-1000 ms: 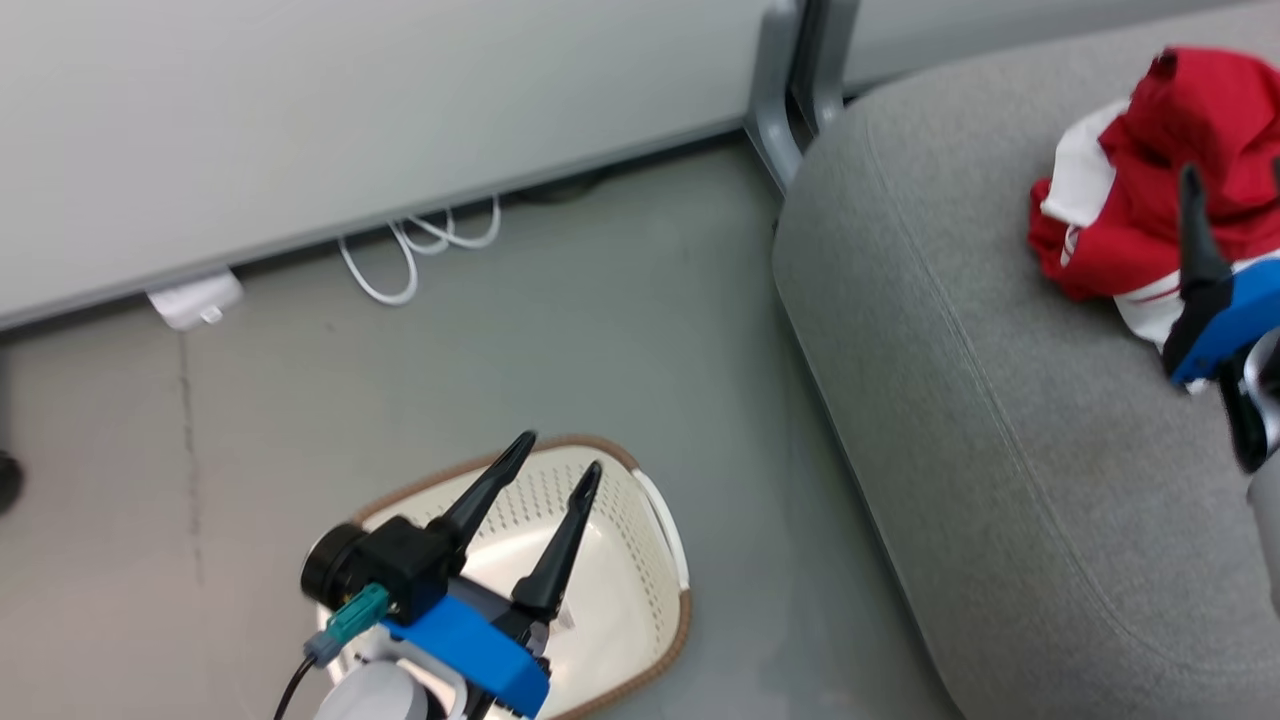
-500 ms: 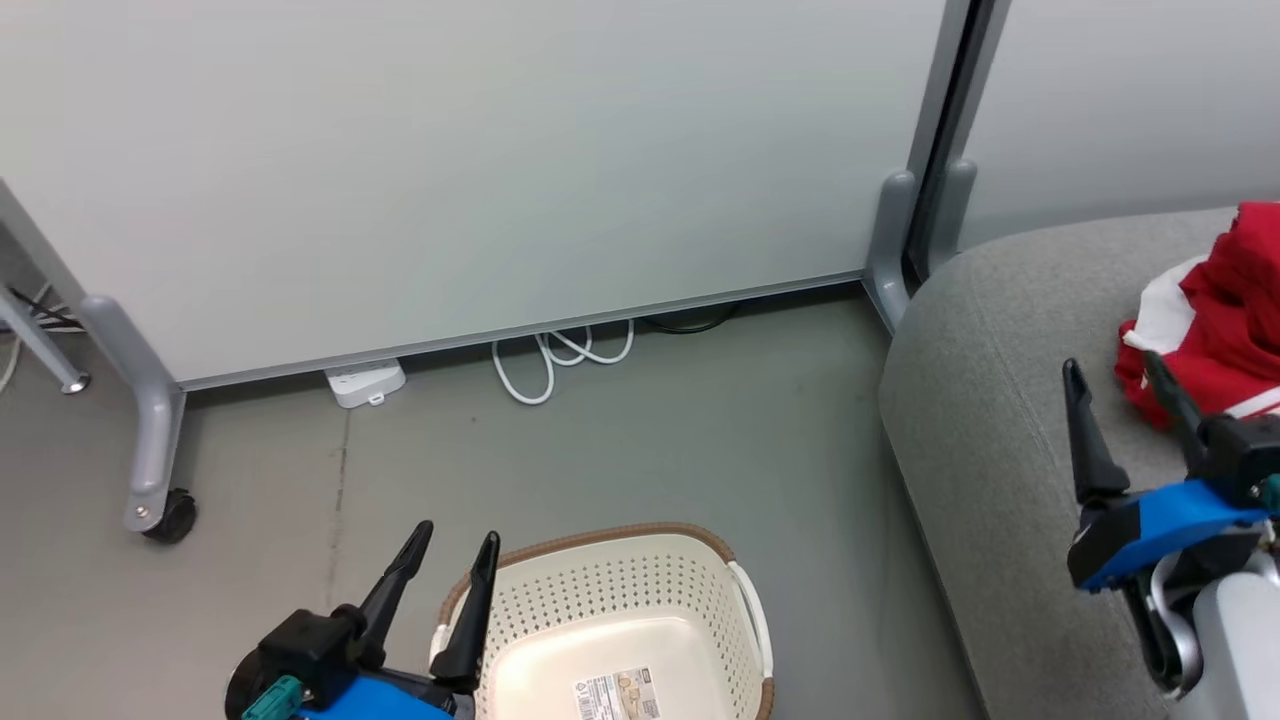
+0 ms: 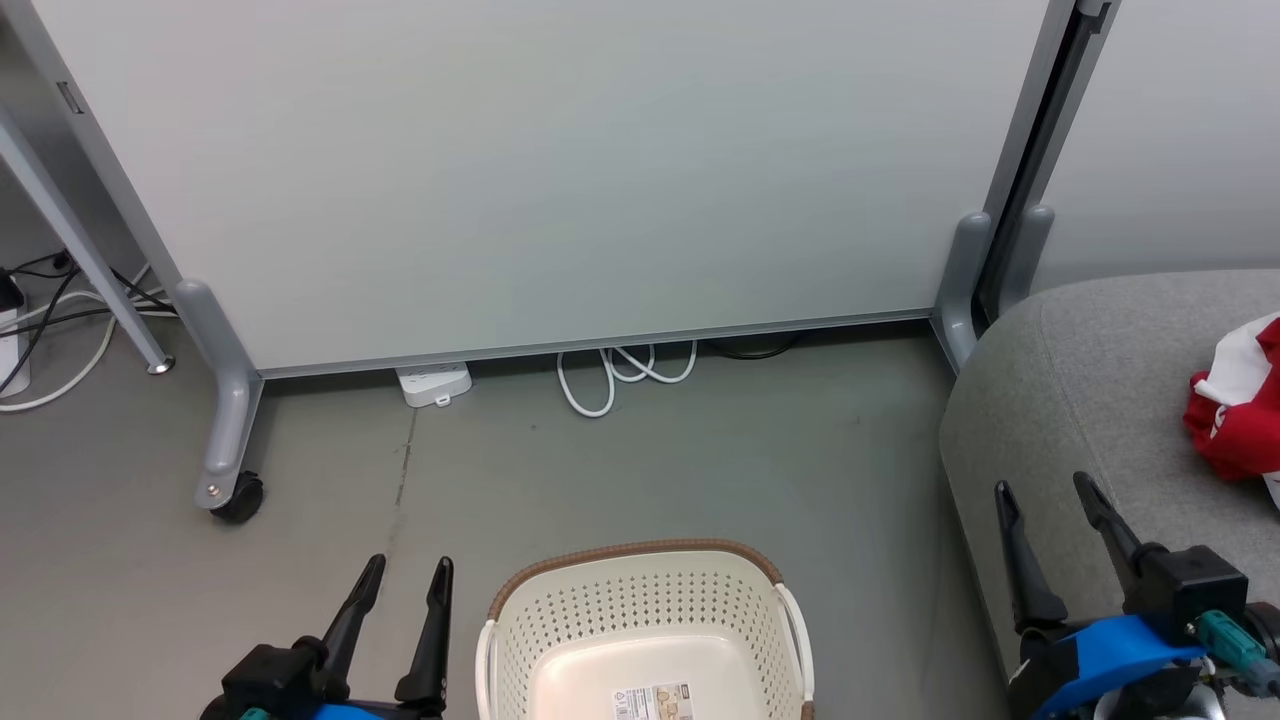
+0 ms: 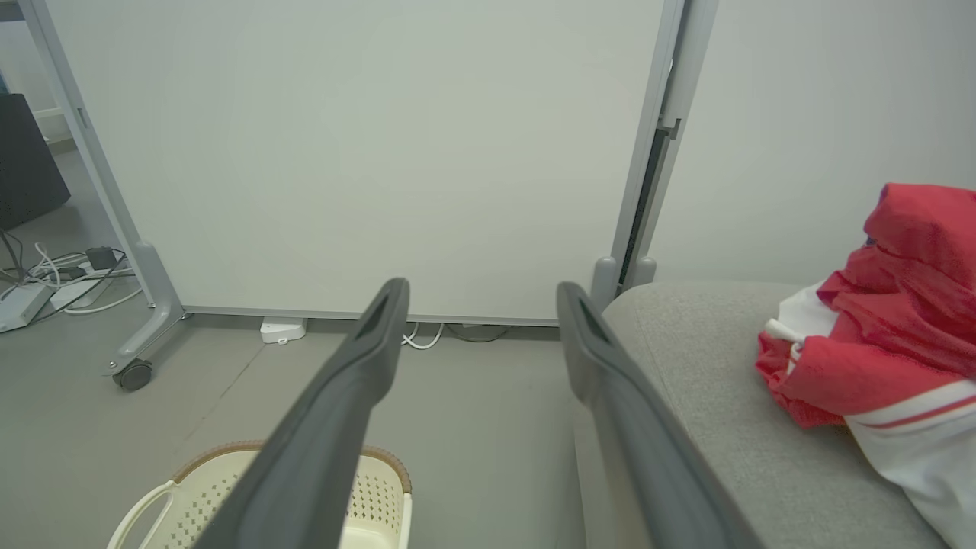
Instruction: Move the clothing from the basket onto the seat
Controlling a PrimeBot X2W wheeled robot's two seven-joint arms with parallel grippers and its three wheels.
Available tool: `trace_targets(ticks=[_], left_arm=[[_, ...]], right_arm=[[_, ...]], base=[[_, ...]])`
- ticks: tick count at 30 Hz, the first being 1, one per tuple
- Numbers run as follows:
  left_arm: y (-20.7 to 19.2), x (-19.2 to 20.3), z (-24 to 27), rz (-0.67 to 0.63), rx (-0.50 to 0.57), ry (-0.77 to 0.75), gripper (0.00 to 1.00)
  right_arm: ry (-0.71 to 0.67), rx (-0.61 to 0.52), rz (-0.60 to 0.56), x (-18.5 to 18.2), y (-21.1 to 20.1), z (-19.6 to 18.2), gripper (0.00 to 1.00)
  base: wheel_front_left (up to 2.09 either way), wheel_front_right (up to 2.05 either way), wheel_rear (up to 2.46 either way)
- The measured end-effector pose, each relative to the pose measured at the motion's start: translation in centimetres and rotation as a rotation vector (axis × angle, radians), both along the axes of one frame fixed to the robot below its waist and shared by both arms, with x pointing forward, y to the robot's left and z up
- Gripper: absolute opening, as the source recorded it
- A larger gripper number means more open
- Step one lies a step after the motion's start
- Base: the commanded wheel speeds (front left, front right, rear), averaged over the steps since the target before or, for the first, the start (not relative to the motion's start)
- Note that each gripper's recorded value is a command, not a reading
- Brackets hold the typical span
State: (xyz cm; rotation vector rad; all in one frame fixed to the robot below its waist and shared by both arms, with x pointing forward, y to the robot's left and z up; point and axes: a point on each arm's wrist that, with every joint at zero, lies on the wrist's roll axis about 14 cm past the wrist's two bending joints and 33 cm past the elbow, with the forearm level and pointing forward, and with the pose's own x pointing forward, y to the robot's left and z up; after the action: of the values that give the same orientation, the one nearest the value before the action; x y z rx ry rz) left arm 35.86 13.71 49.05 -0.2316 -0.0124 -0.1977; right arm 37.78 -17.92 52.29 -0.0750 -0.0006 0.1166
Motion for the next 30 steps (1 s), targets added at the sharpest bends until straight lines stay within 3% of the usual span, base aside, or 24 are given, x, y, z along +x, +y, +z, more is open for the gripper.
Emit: trace_targets(ticks=[28, 29, 30], left_arm=[[1.0, -0.6, -0.7, 0.031, 0.006, 0.019, 1.00], [1.0, -0.7, -0.7, 0.030, 0.003, 0.021, 0.00], [0.9, -0.7, -1.0, 0.031, 0.002, 0.031, 0.00]], right_arm=[[0.039, 0.036, 0.000, -1.8, 1.3, -0.9, 1.00], [0.040, 0.037, 0.000, -1.8, 1.3, -1.0, 0.00], [0.049, 0.037, 0.000, -1.8, 1.3, -1.3, 0.00]], base=[[0.00, 0.00, 0.00], [0.00, 0.00, 0.00], [0.00, 0.00, 0.00]])
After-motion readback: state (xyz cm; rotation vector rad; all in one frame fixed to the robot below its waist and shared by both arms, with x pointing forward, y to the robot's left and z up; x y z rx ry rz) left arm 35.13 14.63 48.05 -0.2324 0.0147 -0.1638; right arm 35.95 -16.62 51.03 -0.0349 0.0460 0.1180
